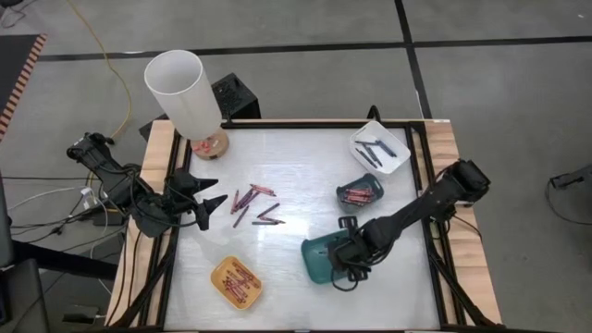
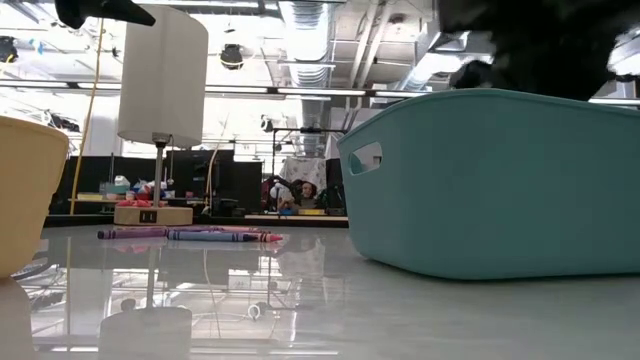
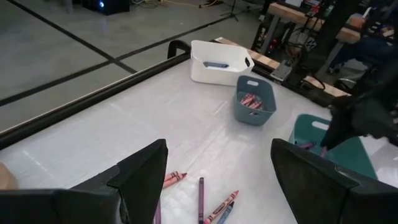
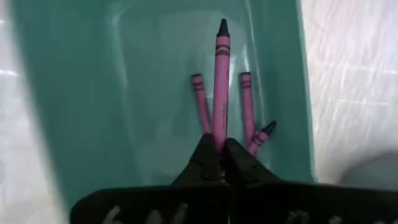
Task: Sort crayons
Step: Put the purple crayon into the blue bin
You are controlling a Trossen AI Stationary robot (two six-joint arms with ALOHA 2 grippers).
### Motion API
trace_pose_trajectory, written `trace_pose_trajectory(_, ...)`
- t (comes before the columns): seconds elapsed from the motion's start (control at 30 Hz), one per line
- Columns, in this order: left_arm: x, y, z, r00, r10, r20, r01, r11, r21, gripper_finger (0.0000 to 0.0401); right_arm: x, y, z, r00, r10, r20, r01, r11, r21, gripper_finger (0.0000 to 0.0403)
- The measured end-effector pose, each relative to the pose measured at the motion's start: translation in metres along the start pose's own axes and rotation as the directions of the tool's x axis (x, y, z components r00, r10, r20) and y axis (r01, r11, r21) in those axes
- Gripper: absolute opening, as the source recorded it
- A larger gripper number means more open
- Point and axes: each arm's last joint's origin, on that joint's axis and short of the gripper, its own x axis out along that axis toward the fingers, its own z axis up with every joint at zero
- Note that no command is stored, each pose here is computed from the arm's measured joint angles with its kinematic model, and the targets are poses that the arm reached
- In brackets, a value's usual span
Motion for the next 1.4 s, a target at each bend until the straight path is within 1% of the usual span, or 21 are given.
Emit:
trace_pose_trajectory(0.23,0.0,0.0,0.0,1.0,-0.001,-0.001,0.001,1.0,-0.006,0.0276,0.022,-0.016,-0.001,0.995,0.101,0.013,-0.101,0.994,-0.038,0.0)
trace_pose_trajectory(0.4,0.0,0.0,0.0,1.0,-0.002,-0.002,0.002,1.0,-0.011,0.0276,0.024,-0.024,0.001,0.995,0.097,0.01,-0.097,0.994,-0.057,0.0001)
trace_pose_trajectory(0.6,0.0,0.0,0.0,1.0,-0.003,-0.001,0.003,1.0,-0.016,0.0276,0.024,-0.024,0.0,0.995,0.097,0.007,-0.096,0.992,-0.085,0.0014)
trace_pose_trajectory(0.77,0.0,0.0,0.0,1.0,-0.003,-0.001,0.003,1.0,-0.014,0.0276,0.026,-0.024,0.0,0.995,0.097,0.0,-0.096,0.991,-0.094,0.0016)
trace_pose_trajectory(1.4,0.0,0.0,0.0,1.0,0.001,-0.003,-0.001,1.0,-0.003,0.0276,0.028,-0.024,-0.002,0.995,0.094,-0.032,-0.096,0.991,-0.089,0.0017)
